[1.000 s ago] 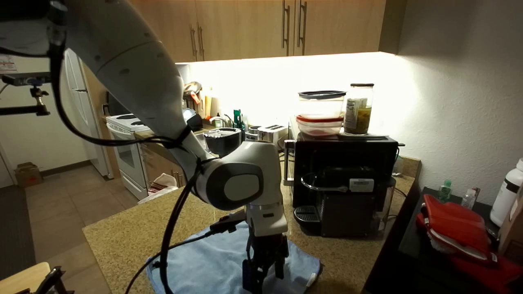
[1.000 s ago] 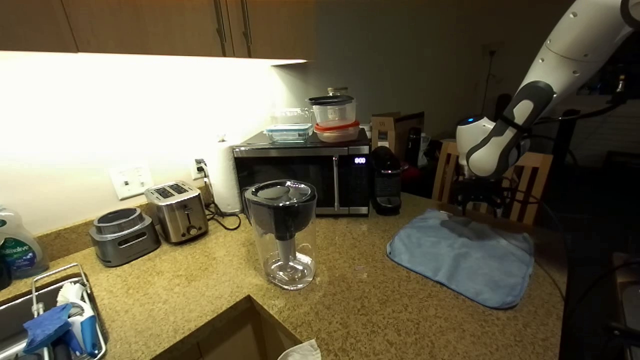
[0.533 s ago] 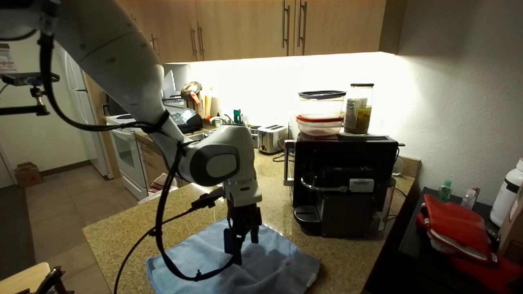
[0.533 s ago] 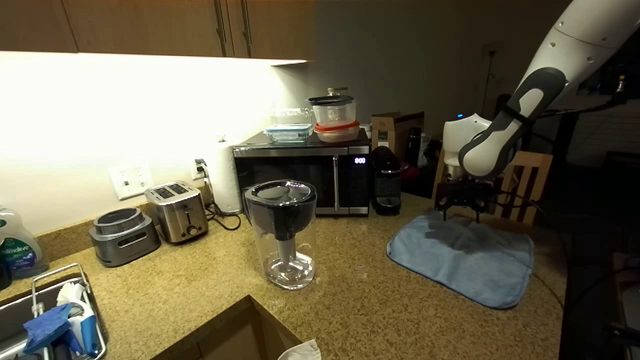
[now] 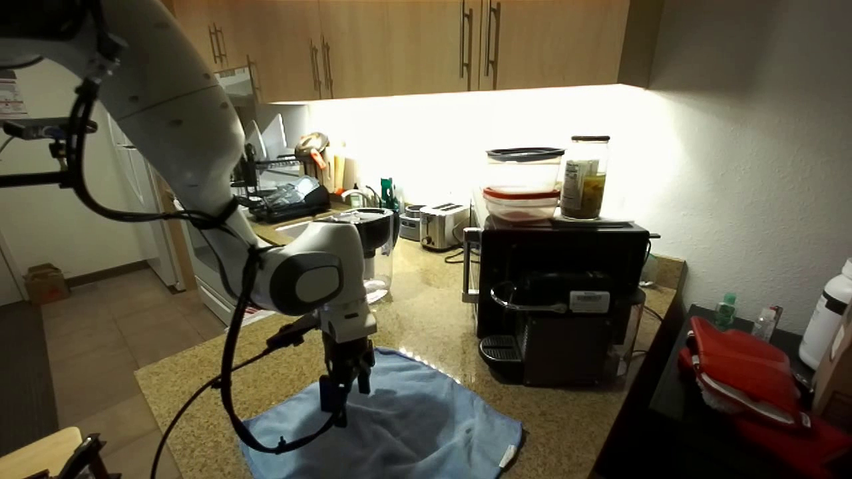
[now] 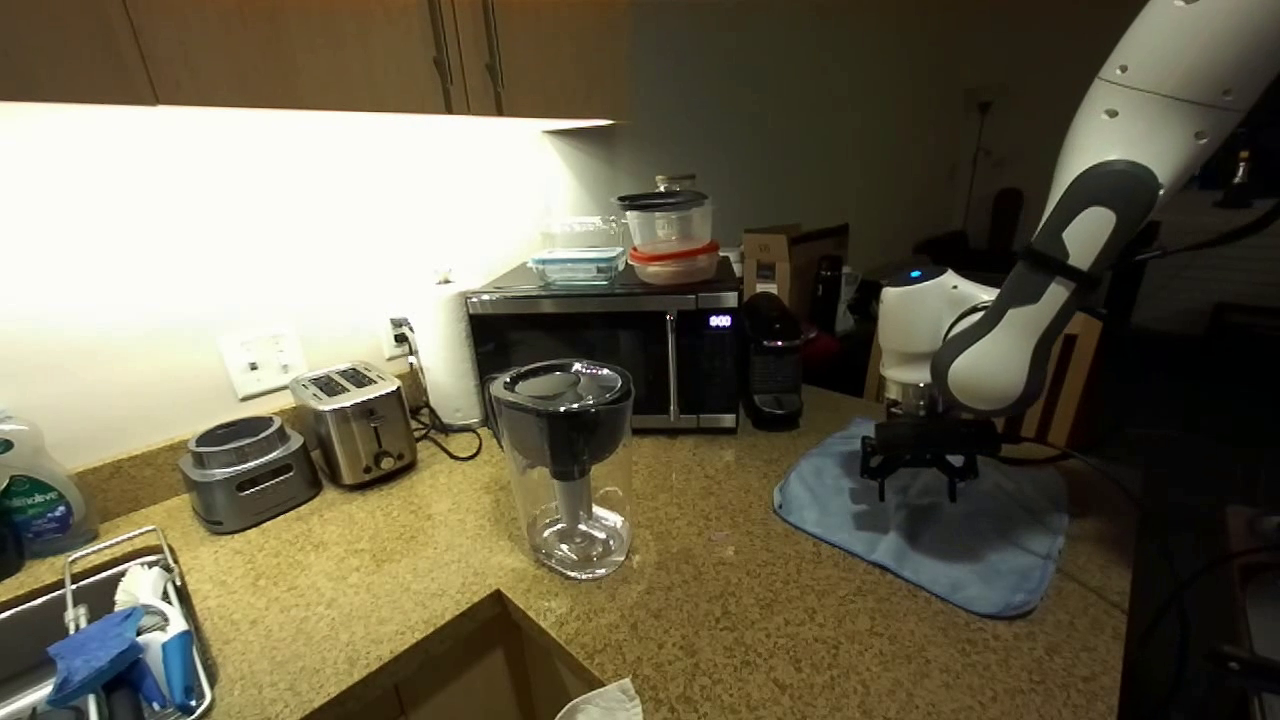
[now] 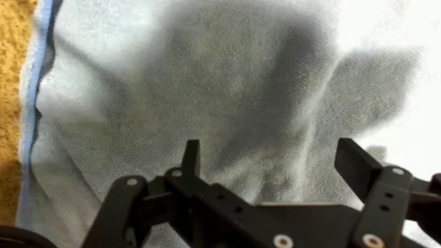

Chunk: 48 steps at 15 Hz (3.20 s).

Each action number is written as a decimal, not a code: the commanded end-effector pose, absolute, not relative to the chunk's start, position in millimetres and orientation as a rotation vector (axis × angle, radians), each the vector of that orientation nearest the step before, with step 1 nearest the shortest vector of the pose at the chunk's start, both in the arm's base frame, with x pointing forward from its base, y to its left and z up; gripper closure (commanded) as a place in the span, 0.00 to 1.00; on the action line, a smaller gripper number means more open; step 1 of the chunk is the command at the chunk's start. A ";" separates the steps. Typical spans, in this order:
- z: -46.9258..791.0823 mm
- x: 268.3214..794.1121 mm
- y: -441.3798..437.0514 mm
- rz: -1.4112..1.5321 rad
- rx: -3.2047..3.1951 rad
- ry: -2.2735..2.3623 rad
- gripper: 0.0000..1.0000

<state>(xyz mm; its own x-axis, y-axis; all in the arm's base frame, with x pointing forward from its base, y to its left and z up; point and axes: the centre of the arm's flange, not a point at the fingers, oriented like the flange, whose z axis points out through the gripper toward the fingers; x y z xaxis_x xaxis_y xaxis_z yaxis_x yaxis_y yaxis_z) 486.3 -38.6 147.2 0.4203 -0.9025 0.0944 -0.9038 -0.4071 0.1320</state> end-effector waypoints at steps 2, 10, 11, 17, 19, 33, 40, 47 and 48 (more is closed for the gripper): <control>132.8 483.8 -23.7 0.137 2.517 -1.679 0.00; 125.8 485.6 9.0 0.065 2.473 -1.804 0.00; 125.1 485.8 12.6 0.069 2.479 -1.820 0.00; 118.8 496.0 12.2 0.158 2.448 -1.922 0.00; 116.1 499.0 5.4 0.205 2.415 -1.965 0.00; 109.0 506.0 22.0 0.072 2.358 -2.017 0.00; 107.9 516.3 57.4 0.013 2.366 -1.990 0.00; 110.6 523.0 94.7 0.020 2.359 -2.014 0.00; 110.6 522.9 100.5 0.021 2.360 -2.014 0.00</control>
